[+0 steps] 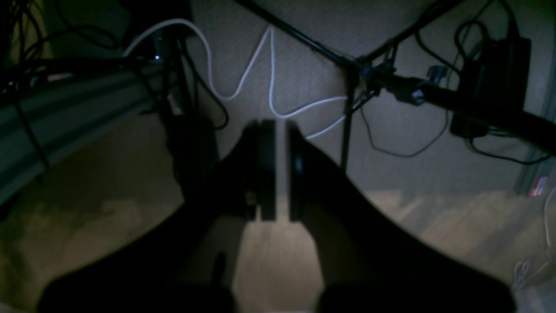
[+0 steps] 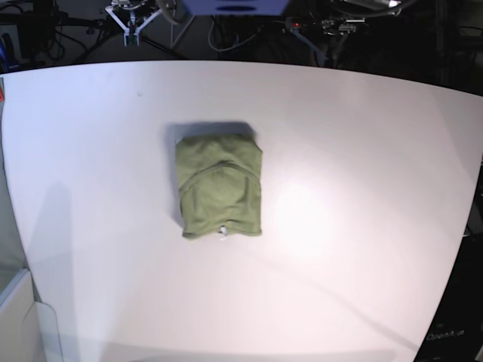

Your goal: Fold the T-shirt properly

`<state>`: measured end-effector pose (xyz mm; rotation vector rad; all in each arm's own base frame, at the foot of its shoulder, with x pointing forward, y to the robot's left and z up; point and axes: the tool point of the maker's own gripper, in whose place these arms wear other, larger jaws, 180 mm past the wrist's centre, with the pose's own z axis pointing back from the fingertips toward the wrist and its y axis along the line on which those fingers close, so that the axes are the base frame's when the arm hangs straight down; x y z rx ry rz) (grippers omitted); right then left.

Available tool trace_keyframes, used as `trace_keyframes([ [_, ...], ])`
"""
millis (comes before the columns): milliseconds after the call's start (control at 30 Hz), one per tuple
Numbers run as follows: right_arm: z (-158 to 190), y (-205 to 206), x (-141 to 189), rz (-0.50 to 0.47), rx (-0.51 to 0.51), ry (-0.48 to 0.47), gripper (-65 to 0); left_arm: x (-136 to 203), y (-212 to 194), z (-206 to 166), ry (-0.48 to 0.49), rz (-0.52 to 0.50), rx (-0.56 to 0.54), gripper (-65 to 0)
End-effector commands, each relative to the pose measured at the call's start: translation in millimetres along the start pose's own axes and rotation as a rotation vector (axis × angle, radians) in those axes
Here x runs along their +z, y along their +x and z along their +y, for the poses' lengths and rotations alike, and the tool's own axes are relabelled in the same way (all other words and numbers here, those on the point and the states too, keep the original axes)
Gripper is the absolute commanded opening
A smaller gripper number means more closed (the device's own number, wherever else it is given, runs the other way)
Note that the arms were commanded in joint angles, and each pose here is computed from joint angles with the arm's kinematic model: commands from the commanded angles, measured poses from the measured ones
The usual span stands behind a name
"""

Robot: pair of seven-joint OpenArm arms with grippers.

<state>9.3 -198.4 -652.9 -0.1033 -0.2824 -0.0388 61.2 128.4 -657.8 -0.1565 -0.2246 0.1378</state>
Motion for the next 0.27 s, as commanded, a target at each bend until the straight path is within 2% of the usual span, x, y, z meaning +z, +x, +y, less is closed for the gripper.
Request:
trace_keyframes([
  [0, -4.9, 8.0, -1.1, -0.025, -0.002, -0.011, -59.3, 0.3, -0.2, 0.7, -0.002, -0.001, -0.006, -63.0],
  [233, -4.9, -1.3, 1.3, -0.01, 0.0, -0.009, -59.3, 0.0, 0.7, -1.0, -0.007, -0.003, -0.016, -63.0],
])
